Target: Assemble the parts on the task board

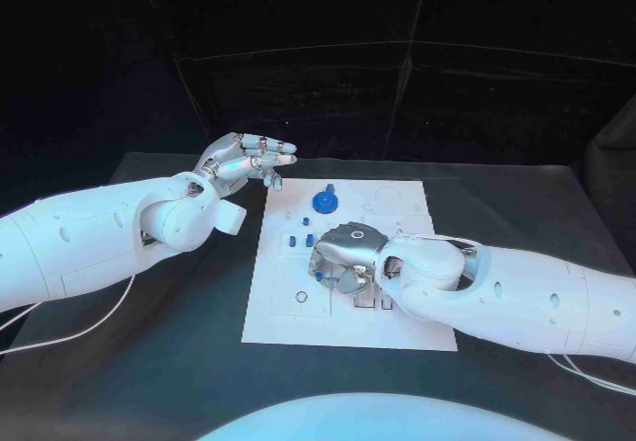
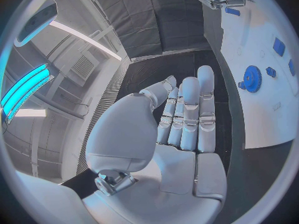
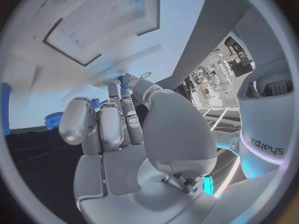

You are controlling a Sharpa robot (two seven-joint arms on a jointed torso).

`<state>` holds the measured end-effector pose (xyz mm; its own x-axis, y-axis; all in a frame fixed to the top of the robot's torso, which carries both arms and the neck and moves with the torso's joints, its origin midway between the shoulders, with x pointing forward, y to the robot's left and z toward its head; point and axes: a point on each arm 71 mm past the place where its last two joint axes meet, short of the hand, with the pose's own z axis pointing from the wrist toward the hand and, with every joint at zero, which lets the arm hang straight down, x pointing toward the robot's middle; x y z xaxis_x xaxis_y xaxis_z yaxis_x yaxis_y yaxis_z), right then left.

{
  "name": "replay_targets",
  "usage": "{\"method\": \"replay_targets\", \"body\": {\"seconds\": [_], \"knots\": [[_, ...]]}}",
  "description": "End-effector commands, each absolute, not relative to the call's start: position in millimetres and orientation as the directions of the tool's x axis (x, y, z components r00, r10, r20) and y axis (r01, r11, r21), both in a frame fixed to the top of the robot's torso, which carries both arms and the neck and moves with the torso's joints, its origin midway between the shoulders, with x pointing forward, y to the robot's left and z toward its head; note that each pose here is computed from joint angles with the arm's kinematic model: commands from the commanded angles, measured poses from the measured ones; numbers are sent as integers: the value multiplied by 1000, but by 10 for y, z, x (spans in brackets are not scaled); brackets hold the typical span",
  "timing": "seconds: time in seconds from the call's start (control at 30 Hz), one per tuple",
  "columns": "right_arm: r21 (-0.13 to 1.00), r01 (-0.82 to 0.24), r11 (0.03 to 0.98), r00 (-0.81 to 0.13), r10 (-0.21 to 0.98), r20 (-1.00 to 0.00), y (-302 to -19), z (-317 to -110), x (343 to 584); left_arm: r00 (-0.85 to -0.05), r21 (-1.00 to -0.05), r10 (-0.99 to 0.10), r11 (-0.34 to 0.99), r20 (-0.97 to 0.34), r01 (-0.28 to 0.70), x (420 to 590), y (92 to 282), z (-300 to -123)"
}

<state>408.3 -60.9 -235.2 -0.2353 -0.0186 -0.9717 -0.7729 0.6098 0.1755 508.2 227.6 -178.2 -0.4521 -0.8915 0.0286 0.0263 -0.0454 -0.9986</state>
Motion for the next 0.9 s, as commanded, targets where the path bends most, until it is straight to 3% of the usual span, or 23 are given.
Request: {"method": "replay_targets", "body": {"seconds": [0.03,0.47,0.67,0.9], "knots": [[175,-777,605,-203,22,-979,-611,-2309,4087,-461,-998,-887,-60,37,36,5080,2269,-1761],[260,-755,602,-203,162,-966,-887,-2182,4019,-459,-998,-888,-59,36,34,5084,2287,-1764],[271,-683,679,-231,151,-961,-1225,-2082,4112,-458,-998,-888,-58,36,34,5086,2294,-1765],[208,-614,761,-192,112,-975,-1581,-1963,4303,-458,-998,-888,-58,36,34,5088,2297,-1766]]}}
